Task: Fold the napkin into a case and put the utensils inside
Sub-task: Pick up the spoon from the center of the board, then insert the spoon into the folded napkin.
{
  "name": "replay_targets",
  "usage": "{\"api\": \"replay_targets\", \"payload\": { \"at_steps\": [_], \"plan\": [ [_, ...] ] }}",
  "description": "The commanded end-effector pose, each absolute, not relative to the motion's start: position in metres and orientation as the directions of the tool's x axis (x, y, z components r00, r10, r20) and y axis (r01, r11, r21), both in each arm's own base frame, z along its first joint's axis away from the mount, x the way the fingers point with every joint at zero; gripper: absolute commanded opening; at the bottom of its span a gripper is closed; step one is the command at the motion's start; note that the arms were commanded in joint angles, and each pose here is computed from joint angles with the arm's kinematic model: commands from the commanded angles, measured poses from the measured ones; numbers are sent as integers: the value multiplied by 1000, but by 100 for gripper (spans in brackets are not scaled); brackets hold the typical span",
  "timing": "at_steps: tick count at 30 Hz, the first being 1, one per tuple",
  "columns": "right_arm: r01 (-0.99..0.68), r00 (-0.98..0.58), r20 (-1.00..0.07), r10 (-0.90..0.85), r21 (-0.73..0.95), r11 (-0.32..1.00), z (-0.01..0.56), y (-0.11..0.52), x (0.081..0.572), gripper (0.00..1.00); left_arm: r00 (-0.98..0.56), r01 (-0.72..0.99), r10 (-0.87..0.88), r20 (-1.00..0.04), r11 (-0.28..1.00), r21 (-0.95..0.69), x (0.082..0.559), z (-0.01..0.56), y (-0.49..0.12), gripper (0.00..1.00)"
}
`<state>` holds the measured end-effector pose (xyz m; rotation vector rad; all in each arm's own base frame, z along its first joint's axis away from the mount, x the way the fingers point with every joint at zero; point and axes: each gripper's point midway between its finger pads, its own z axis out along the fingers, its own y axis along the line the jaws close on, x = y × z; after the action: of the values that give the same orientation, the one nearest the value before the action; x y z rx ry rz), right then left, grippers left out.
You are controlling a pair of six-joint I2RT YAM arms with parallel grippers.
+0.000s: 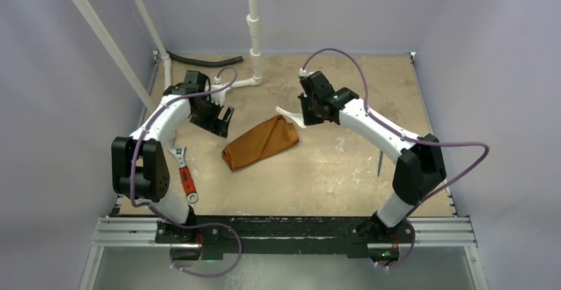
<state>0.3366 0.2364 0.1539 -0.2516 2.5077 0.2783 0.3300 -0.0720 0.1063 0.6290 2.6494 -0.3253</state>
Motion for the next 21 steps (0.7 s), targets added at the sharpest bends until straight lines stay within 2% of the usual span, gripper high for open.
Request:
{"api": "replay_targets", "payload": {
  "at_steps": [1,5,11,21],
  "plan": [
    [-301,-820,-511,-259,-1,954,133,205,317,0,-767,543,466,-441,838,-59,326,93,-73,82],
    [-358,-804,-507,-309,-3,934,131,206,313,0,-748,573,507,-428,819,-32,324,77,-73,81],
    [-464,-791,-462,-401,26,885,114,217,307,0,-738,606,549,-392,795,-28,308,57,-69,73],
    [-486,-804,-394,-445,4,874,82,231,311,0,-683,637,621,-385,764,104,308,41,-62,65]
  ]
}}
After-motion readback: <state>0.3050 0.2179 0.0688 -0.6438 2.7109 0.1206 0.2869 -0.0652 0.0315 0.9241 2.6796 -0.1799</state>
